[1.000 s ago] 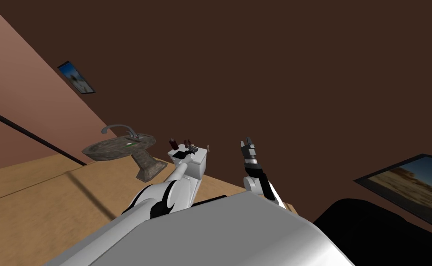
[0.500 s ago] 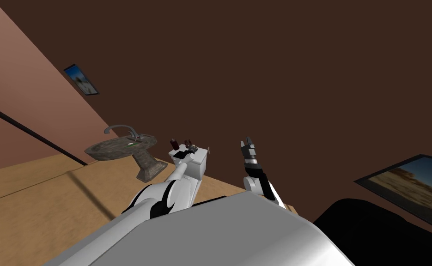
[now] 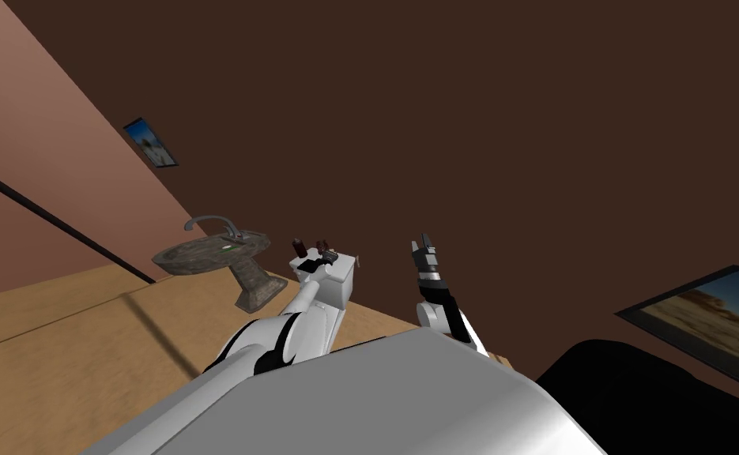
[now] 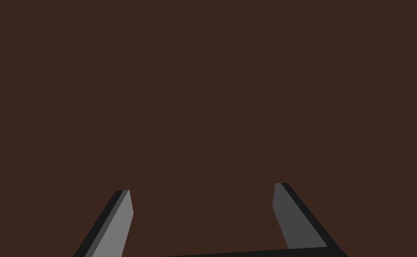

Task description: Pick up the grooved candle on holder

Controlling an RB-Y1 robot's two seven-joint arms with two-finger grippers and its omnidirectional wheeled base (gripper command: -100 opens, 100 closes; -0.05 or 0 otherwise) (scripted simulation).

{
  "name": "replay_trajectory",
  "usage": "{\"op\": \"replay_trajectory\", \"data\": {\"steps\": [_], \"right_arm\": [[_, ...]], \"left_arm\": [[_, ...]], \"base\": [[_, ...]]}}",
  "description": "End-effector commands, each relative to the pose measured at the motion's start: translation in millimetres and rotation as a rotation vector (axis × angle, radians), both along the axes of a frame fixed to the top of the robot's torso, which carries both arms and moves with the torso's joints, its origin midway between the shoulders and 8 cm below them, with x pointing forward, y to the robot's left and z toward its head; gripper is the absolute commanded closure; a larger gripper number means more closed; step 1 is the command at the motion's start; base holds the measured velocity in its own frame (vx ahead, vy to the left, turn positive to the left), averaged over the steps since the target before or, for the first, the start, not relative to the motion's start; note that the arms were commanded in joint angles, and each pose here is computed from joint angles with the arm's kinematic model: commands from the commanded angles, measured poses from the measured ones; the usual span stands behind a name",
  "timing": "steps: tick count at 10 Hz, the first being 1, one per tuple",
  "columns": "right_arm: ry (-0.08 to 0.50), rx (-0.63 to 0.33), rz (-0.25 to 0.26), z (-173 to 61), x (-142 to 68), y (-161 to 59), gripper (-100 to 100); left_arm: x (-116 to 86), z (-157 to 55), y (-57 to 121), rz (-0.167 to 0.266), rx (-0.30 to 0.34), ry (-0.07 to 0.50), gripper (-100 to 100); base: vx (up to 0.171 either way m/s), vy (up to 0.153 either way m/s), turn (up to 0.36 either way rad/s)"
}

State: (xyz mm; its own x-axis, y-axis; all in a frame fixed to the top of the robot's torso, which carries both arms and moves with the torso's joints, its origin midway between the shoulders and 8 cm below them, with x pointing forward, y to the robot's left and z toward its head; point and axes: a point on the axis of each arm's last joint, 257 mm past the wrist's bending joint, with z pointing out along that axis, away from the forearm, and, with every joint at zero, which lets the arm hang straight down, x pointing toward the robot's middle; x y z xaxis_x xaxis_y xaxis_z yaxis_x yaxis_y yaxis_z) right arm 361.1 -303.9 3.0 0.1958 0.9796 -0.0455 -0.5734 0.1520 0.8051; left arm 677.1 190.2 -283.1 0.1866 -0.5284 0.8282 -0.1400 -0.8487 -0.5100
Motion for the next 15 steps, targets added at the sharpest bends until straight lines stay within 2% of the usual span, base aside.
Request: {"op": "replay_trajectory", "data": {"steps": [1,2,4,5,7,8,9,11,12,14,15], "right_arm": [[0.000,0.000,0.000,0,0,0,0],[0.000,0.000,0.000,0,0,0,0],[0.000,0.000,0.000,0,0,0,0],[0.000,0.000,0.000,0,0,0,0],[0.000,0.000,0.000,0,0,0,0],[0.000,0.000,0.000,0,0,0,0],[0.000,0.000,0.000,0,0,0,0],[0.000,0.000,0.000,0,0,0,0],[0.000,0.000,0.000,0,0,0,0],[0.000,0.000,0.000,0,0,0,0],[0.000,0.000,0.000,0,0,0,0]], "left_arm": [[-10,-13,4.3,0.007,-0.002,0.019,100],[-17,-22,-3.0,-0.017,0.001,0.043,100],[-25,-21,9.6,0.002,-0.001,0.026,100],[-33,-29,2.7,-0.022,0.000,0.049,100],[-39,-20,16.5,0.000,-0.001,0.014,100],[-50,-33,10.1,-0.022,-0.001,0.045,100],[-55,-34,15.6,-0.013,-0.001,0.042,100],[-56,-23,21.0,-0.004,0.000,0.014,100],[-69,-40,13.9,-0.027,-0.001,0.057,100],[-76,-34,24.2,-0.010,0.000,0.036,100],[-74,-24,24.6,-0.009,0.001,0.014,100]], "base": [[0.000,0.000,0.000],[0.023,-0.021,0.074],[0.026,-0.006,0.020],[0.051,-0.011,0.037],[0.069,-0.003,0.008],[0.071,-0.011,0.038],[0.082,-0.005,0.011],[0.037,0.002,-0.003],[0.054,-0.026,0.033],[0.059,-0.013,0.000],[0.000,0.000,0.000]]}}
